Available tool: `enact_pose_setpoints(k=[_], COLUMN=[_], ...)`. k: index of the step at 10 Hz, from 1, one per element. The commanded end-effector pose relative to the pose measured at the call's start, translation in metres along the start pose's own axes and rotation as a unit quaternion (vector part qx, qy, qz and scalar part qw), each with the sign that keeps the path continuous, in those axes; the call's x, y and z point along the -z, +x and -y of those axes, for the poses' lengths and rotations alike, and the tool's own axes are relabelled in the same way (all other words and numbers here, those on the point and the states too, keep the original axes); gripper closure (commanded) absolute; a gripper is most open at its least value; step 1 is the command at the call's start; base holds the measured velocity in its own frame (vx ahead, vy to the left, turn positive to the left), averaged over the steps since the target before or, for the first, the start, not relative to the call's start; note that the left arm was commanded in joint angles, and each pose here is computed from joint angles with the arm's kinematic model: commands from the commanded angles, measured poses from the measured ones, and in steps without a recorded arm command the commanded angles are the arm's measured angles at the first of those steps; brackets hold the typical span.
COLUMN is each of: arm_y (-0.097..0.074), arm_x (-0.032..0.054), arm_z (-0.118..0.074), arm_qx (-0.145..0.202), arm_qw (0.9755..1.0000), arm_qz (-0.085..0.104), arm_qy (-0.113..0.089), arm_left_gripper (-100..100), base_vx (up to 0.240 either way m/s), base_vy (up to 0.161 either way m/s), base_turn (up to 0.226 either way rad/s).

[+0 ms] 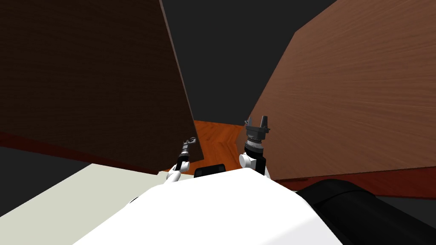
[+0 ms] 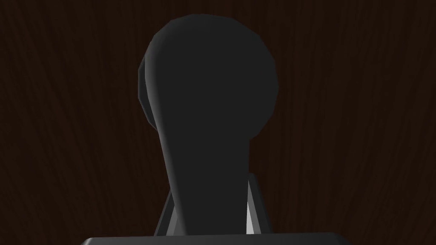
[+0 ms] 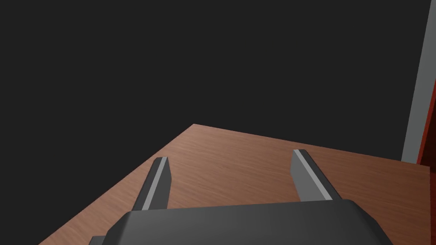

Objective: Push the door open

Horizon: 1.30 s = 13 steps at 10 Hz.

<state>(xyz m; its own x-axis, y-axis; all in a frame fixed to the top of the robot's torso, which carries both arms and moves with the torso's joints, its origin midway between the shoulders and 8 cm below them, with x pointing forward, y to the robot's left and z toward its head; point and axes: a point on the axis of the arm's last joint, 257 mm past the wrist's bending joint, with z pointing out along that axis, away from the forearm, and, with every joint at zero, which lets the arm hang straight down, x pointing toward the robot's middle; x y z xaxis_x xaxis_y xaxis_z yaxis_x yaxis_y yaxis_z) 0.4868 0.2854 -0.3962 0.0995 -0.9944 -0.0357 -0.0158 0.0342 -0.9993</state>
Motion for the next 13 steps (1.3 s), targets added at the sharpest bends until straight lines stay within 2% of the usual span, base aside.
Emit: enact_pose_setpoints(k=[1, 6, 7, 11, 12, 13], arm_y=[-0.021, -0.045, -0.045, -0.054, -0.062, -0.075], arm_x=[-0.0025, 0.0002, 0.0002, 0.0028, 0.0061, 0.007], arm_z=[0.007, 0.005, 0.005, 0.003, 0.0, 0.001], arm_qx=[-0.002, 0.009, 0.009, 0.018, 0.014, 0.011], arm_qw=[0.9998, 0.9982, 0.9982, 0.9968, 0.9966, 0.9954], arm_qz=[0.02, 0.059, 0.059, 0.078, 0.082, 0.095], arm_qy=[0.009, 0.007, 0.007, 0.005, 0.001, 0.003], arm_left_gripper=[100, 100, 100, 100, 100, 100], base_vx=[0.169, 0.188, 0.145, 0.149, 0.067, 0.133], base_vy=[-0.109, -0.104, -0.064, -0.068, -0.01, -0.052], base_turn=[0.054, 0.083, 0.052, 0.053, 0.042, 0.058])
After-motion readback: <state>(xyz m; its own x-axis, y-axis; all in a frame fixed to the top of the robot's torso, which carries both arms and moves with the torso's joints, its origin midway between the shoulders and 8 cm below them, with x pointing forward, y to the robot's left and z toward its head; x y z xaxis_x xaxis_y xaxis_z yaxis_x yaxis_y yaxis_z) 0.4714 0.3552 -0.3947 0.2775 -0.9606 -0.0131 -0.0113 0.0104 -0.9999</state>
